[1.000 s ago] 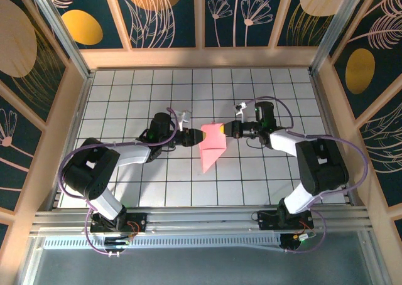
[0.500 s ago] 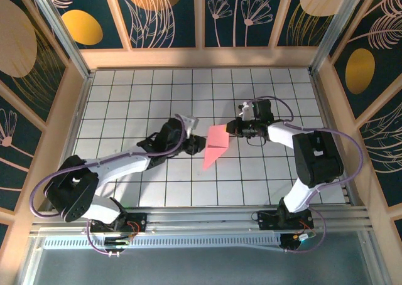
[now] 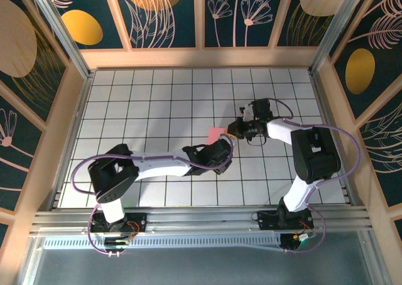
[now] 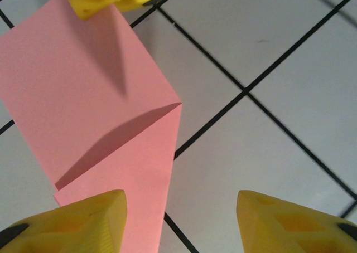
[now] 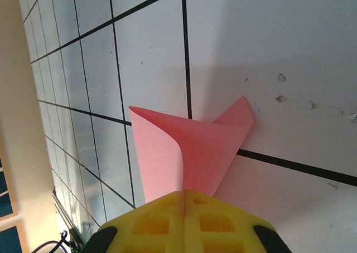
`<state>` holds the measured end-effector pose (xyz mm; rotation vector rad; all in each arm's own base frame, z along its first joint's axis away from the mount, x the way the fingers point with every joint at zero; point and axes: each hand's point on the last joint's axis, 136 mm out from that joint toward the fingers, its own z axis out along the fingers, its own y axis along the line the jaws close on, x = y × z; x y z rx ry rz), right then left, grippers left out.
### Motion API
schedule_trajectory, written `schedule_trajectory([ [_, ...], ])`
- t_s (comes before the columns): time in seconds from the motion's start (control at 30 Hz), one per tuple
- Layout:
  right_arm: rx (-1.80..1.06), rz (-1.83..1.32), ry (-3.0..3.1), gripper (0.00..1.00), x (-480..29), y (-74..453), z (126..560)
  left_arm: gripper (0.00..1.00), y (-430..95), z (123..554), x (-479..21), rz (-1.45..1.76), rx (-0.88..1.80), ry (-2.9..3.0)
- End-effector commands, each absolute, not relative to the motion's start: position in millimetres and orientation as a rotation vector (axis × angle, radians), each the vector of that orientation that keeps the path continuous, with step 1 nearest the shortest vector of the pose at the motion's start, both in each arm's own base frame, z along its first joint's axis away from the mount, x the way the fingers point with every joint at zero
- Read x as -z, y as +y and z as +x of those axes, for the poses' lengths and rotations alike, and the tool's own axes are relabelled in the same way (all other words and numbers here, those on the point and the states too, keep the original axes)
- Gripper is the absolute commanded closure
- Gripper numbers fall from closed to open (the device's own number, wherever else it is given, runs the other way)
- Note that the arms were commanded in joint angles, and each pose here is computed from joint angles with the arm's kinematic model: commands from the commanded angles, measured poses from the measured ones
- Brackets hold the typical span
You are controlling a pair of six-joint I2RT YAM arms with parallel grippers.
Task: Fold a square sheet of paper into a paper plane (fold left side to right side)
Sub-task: Fold the wing for the fifth time at the center of the table.
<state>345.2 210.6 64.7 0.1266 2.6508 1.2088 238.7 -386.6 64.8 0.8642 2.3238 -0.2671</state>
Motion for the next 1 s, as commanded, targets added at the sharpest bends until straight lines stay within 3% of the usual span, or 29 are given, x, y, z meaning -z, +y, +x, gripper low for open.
schedule_trajectory([
  [0.0, -1.209, 0.164, 2.658, 1.0, -66, 209, 350, 0.44, -371, 252, -58, 0.864, 0.065, 2.322],
  [0.23, -1.213, 0.171, 2.665, 1.0, -62, 210, 350, 0.46, -368, 259, -46, 0.863, -0.029, 2.331],
  [0.87, -1.175, 0.181, 2.672, 1.0, -57, 204, 352, 0.97, -367, 259, -38, 0.828, -0.029, 2.349],
  [0.97, -1.12, 0.2, 2.636, 0.85, -66, 190, 358, 1.0, -367, 260, -41, 0.806, -0.016, 2.349],
])
